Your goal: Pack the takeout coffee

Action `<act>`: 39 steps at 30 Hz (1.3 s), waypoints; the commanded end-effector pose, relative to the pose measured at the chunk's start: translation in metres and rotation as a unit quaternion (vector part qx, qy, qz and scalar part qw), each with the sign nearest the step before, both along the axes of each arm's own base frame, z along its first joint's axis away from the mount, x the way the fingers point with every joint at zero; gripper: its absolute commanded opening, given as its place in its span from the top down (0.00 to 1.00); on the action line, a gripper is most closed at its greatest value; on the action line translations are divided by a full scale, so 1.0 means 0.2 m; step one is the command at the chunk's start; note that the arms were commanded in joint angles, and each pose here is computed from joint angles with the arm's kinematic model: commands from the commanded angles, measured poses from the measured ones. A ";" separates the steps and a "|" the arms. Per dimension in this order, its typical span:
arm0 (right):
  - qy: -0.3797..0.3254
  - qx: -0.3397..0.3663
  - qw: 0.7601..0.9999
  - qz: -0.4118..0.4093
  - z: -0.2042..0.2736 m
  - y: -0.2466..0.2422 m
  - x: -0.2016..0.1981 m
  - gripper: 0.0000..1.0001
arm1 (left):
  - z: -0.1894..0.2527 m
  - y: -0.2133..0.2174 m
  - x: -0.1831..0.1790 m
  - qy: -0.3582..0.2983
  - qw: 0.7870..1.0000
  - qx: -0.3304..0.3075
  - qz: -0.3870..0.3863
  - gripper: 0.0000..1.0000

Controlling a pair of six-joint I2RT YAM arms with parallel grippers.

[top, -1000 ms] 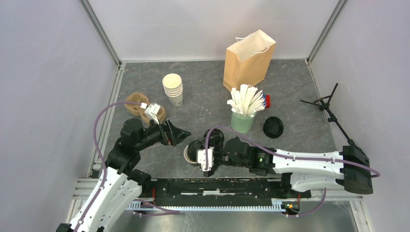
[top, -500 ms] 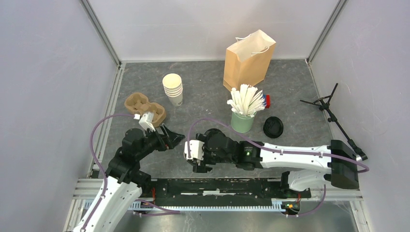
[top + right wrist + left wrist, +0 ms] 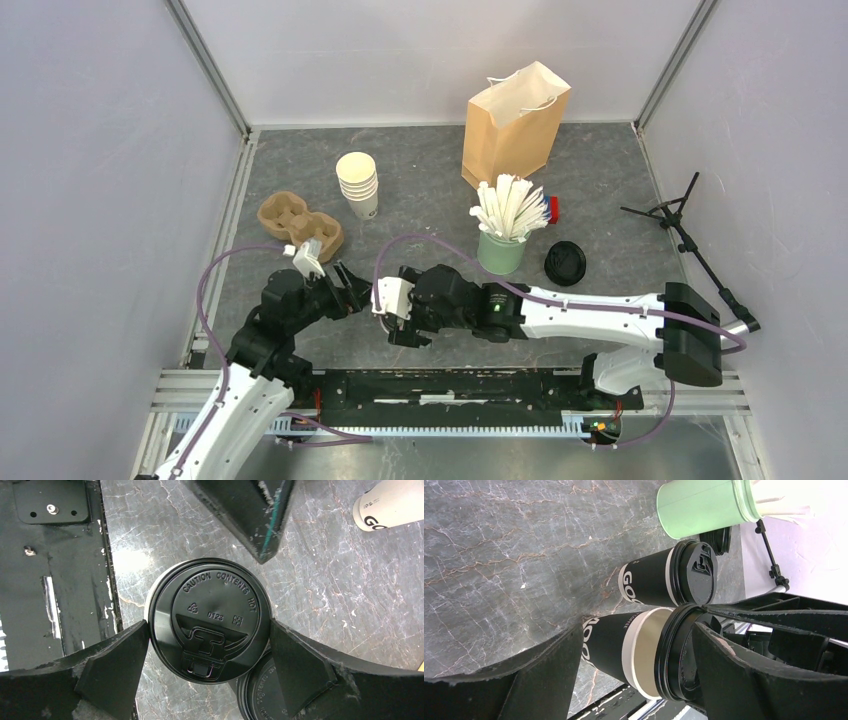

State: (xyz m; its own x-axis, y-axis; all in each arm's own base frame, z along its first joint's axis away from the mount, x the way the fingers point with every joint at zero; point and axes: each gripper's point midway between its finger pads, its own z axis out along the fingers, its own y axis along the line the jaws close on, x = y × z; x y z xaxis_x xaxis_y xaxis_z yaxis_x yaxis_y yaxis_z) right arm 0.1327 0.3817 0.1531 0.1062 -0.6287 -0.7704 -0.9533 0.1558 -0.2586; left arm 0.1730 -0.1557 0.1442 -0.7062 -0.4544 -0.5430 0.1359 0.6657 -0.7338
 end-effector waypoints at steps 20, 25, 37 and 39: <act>0.033 0.028 0.999 -0.009 0.06 0.08 0.01 0.03 | -0.02 -0.06 -0.01 0.031 0.999 -0.041 -0.008 0.24; 0.037 0.032 0.999 -0.005 0.07 0.09 0.00 0.05 | 0.00 -0.06 -0.01 0.029 0.999 -0.044 -0.011 0.25; 0.039 0.041 0.998 -0.009 0.10 0.06 -0.01 0.02 | -0.02 -0.07 -0.03 0.038 0.998 -0.049 -0.020 0.28; 0.040 0.046 0.998 -0.009 0.12 0.05 -0.01 0.02 | -0.02 -0.07 -0.03 0.039 0.998 -0.049 -0.020 0.29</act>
State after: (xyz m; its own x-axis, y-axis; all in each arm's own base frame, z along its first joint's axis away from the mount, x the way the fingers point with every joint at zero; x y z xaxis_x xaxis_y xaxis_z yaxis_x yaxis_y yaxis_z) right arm 0.1299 0.3852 0.1398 0.0267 -0.6422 -0.7660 -0.9693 0.1706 -0.1769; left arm 0.1664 -0.1654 0.1331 -0.7619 -0.4622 -0.4538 0.0874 0.6208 -0.7791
